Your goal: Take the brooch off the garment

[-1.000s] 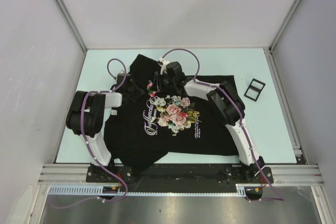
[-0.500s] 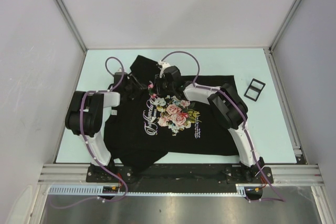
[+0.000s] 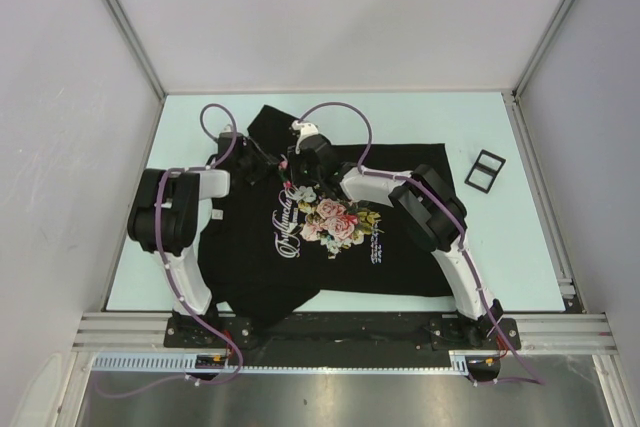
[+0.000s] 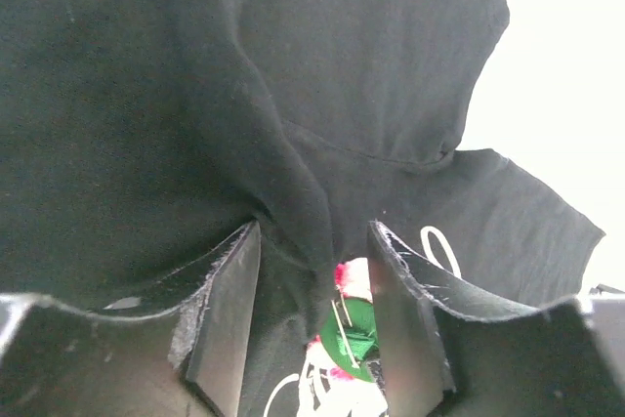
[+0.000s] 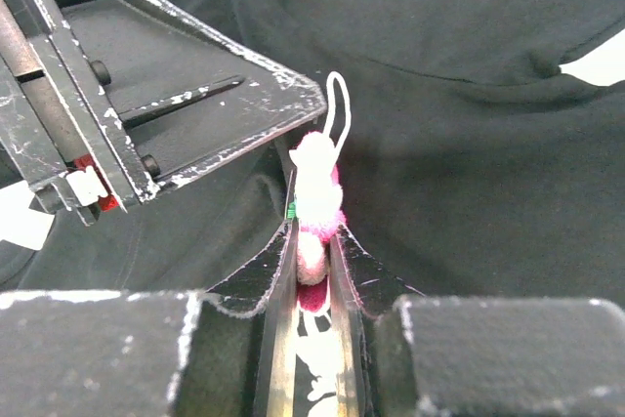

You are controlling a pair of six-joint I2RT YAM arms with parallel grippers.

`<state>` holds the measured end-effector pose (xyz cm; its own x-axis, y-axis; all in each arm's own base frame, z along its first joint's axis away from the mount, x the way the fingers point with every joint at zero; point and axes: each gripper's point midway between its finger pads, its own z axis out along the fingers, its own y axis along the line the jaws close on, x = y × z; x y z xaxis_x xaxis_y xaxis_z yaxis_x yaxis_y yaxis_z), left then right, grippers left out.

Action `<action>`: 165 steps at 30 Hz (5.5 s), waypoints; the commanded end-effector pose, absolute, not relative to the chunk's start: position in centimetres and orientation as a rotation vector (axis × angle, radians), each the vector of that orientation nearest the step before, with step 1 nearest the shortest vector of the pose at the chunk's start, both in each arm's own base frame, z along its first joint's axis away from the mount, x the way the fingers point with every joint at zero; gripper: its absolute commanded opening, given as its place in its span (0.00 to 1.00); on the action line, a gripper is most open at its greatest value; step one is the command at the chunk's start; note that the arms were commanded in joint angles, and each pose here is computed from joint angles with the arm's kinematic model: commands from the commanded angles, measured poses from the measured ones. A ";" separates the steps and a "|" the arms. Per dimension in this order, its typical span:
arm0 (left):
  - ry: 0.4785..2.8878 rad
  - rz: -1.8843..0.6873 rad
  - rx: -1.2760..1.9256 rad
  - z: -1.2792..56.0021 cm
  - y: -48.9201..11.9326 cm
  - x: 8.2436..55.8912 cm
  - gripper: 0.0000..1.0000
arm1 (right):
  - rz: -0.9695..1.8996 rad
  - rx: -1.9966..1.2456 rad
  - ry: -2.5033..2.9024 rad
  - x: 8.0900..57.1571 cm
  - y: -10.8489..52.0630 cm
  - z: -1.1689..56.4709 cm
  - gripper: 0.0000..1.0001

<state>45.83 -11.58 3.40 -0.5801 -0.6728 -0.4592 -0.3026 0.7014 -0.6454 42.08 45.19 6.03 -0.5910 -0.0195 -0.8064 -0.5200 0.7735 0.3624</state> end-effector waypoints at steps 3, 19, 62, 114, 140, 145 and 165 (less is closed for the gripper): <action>2.168 -0.611 -0.770 3.7 -10.4 47.2 0.45 | 0.722 -0.308 2.046 43.4 44.9 7.4 0.09; 2.108 -0.765 -0.652 5.9 -12.4 47.3 0.00 | 0.783 -0.154 1.994 44.8 45.7 6.1 0.00; 2.167 -0.866 -0.581 4.1 -13.2 46.0 0.00 | 1.103 -0.269 2.055 45.1 43.6 8.5 0.78; 2.147 -0.873 -0.555 4.7 -13.3 45.9 0.04 | 0.737 -0.321 2.121 46.5 45.4 4.3 0.00; 2.153 -0.902 -0.532 4.6 -13.7 45.8 0.00 | 1.098 -0.345 2.127 46.6 45.6 7.3 0.66; 2.155 -0.902 -0.527 4.6 -13.8 45.8 0.00 | 1.090 -0.374 2.135 47.1 46.2 7.3 0.67; 2.156 -0.906 -0.518 4.6 -13.9 45.8 0.00 | 1.141 -0.346 2.161 46.7 45.8 6.2 0.41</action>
